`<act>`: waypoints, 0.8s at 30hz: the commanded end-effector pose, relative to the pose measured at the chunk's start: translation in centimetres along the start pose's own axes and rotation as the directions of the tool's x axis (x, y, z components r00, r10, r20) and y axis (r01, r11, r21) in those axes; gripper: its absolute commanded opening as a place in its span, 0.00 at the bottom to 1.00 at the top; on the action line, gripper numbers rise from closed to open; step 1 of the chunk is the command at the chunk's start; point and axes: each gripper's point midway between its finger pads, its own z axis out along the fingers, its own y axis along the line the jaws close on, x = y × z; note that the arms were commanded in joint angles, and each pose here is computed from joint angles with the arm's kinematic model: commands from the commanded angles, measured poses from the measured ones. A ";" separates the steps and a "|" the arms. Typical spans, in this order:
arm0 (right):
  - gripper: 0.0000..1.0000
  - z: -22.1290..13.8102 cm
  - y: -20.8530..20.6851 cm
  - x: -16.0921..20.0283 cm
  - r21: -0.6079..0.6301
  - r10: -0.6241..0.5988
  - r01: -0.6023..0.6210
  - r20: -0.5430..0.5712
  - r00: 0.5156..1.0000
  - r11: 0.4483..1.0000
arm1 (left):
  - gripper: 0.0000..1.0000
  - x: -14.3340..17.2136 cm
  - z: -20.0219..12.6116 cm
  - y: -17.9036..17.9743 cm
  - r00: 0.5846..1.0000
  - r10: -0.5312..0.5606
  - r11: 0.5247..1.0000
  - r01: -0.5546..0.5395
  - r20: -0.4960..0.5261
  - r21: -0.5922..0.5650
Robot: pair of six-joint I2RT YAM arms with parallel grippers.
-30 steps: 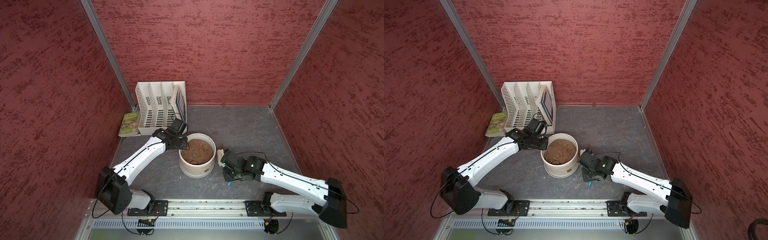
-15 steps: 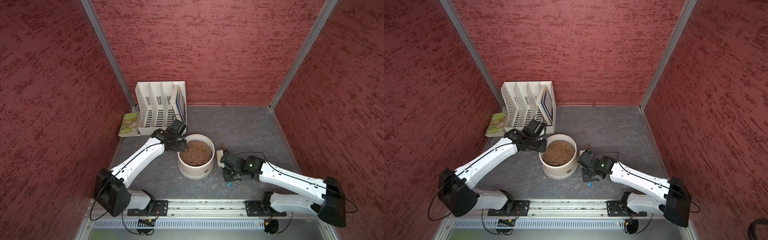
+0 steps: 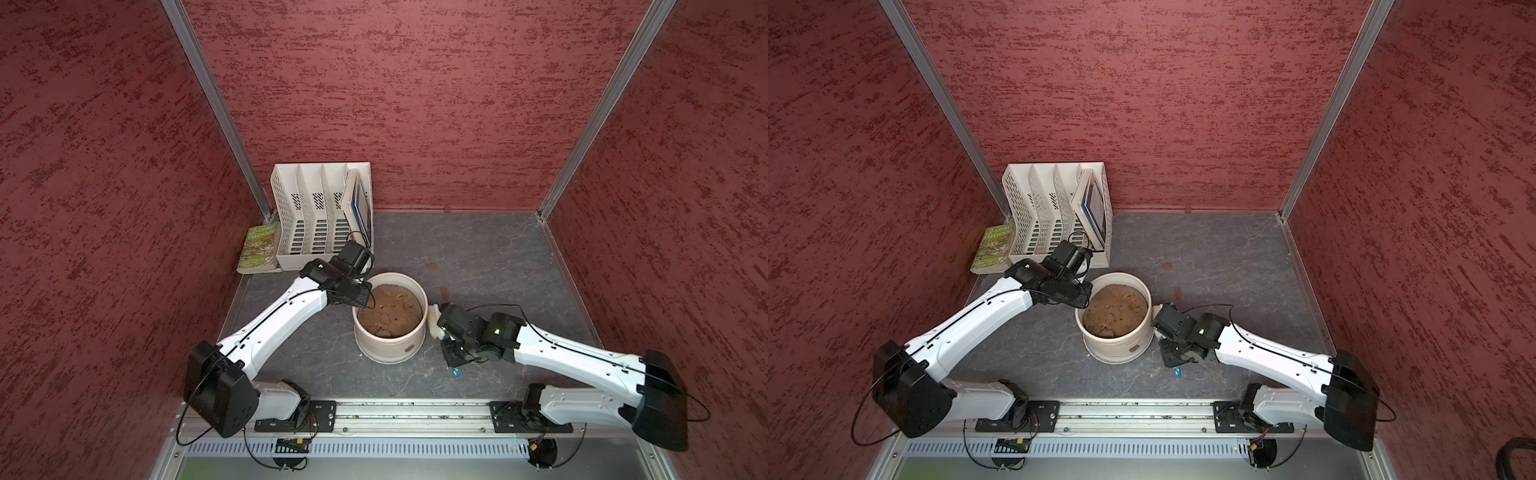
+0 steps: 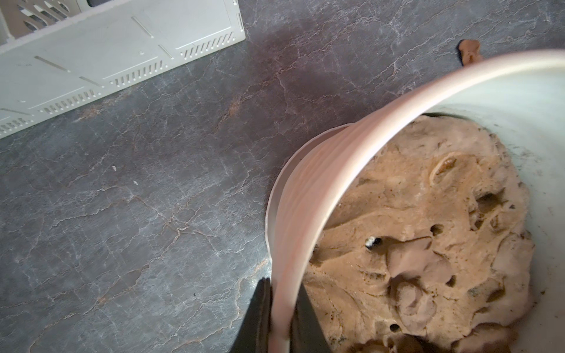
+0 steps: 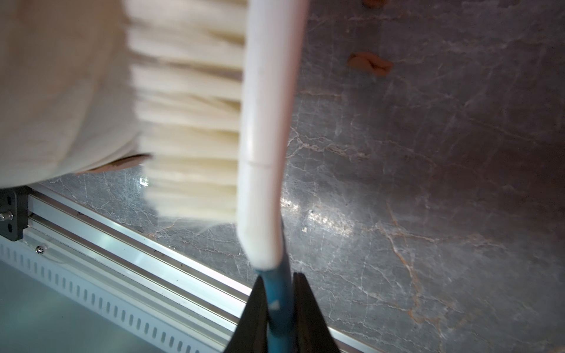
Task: Scrub the dried mud off the ceramic pot
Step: Brush off the soil from the pot.
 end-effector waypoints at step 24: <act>0.00 0.5 2.5 -1.5 -0.049 -0.079 0.078 -0.003 0.997 0.996 | 0.00 -2.1 -1.7 -2.5 0.996 0.045 0.990 -0.055 0.082 0.128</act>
